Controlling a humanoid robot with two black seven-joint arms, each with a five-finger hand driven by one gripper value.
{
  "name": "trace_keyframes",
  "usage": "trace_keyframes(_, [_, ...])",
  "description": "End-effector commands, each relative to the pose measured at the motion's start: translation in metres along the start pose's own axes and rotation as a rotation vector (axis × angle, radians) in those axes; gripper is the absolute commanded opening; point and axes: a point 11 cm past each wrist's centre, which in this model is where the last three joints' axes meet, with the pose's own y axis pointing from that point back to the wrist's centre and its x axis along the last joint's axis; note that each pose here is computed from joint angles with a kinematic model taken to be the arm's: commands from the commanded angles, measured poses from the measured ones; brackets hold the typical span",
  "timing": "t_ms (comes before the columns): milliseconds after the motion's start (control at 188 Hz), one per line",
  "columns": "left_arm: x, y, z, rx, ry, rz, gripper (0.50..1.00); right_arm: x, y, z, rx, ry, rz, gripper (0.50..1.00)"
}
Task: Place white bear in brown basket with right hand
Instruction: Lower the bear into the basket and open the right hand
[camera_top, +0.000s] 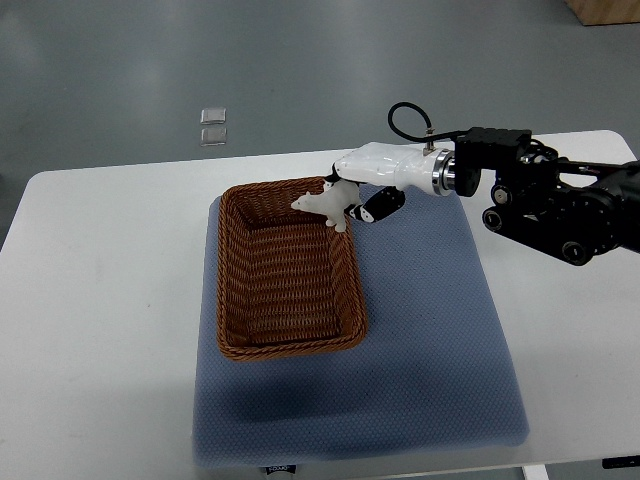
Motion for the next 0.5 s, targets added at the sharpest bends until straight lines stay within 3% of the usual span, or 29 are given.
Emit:
trace_keyframes(0, [0.000,0.000,0.000,-0.001,0.000,0.000,1.000,-0.012,-0.009,-0.010,0.024,0.018,-0.047,0.500])
trace_keyframes(117, [0.000,0.000,0.000,0.000,0.000,0.000,1.000,-0.016,-0.014,-0.017,0.039,0.043,-0.074,0.511])
trace_keyframes(309, [0.000,0.000,0.000,0.000,0.000,0.000,1.000,-0.023,-0.015,-0.018,0.042,0.058,-0.098,0.768])
trace_keyframes(496, [0.000,0.000,0.000,0.000,0.001,0.000,1.000,-0.023,-0.015,-0.018,0.041,0.061,-0.097,0.823])
